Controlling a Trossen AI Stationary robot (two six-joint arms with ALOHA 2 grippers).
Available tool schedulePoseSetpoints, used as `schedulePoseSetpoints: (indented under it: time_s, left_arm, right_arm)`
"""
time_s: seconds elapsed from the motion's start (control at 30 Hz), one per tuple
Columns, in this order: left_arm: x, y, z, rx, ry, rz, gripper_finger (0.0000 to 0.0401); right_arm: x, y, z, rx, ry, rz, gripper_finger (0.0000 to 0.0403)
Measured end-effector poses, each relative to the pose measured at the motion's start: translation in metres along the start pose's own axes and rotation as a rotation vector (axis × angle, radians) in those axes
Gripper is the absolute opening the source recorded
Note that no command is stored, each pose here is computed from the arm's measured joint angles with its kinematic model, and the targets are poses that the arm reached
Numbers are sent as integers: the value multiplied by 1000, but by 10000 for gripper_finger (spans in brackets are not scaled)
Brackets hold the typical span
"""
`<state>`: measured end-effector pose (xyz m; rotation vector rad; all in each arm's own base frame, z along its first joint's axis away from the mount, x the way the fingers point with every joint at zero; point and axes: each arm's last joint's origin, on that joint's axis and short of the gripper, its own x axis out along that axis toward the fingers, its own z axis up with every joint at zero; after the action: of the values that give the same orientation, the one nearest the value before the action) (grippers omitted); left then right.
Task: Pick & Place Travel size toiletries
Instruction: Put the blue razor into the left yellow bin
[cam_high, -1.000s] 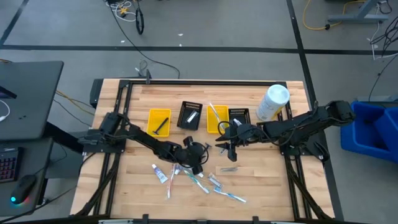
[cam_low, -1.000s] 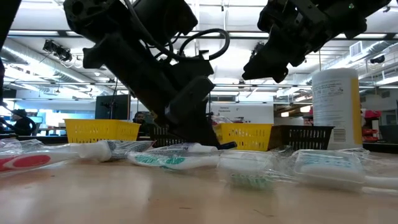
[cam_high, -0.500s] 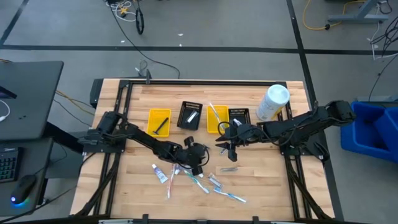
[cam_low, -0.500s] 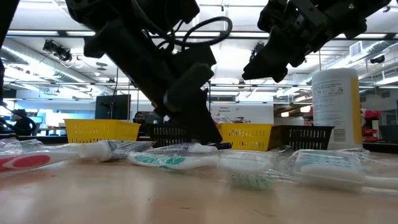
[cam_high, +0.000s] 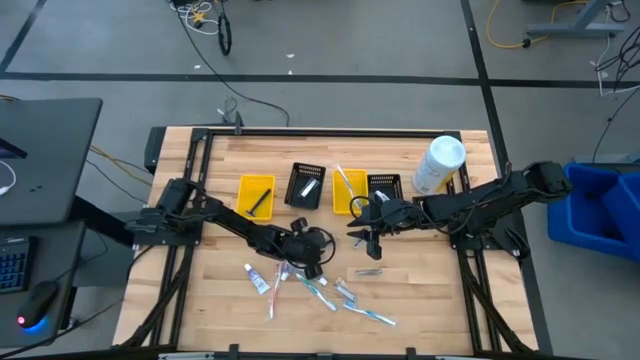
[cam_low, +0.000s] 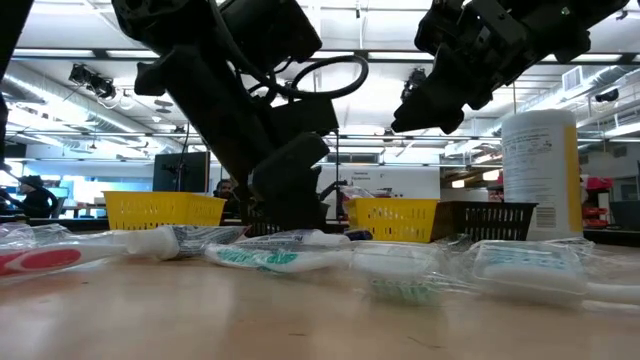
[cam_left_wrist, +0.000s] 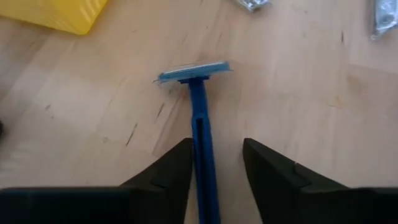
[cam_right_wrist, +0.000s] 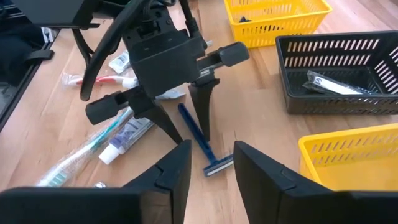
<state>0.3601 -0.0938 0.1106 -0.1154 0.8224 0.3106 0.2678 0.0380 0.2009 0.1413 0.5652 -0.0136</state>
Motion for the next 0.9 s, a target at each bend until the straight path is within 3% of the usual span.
schedulePoseSetpoints:
  time_s: [0.33, 0.57, 0.9]
  left_arm:
    - [0, 4, 2, -6, 5, 8, 41]
    - [-20, 12, 11, 18, -15, 96, 48]
    - [-101, 45, 30, -94, -58, 336, 44]
  right_arm:
    - [0, 0, 0, 0, 0, 0, 117]
    - [0, 0, 0, 0, 2, 0, 105]
    - [0, 0, 0, 0, 3, -1, 104]
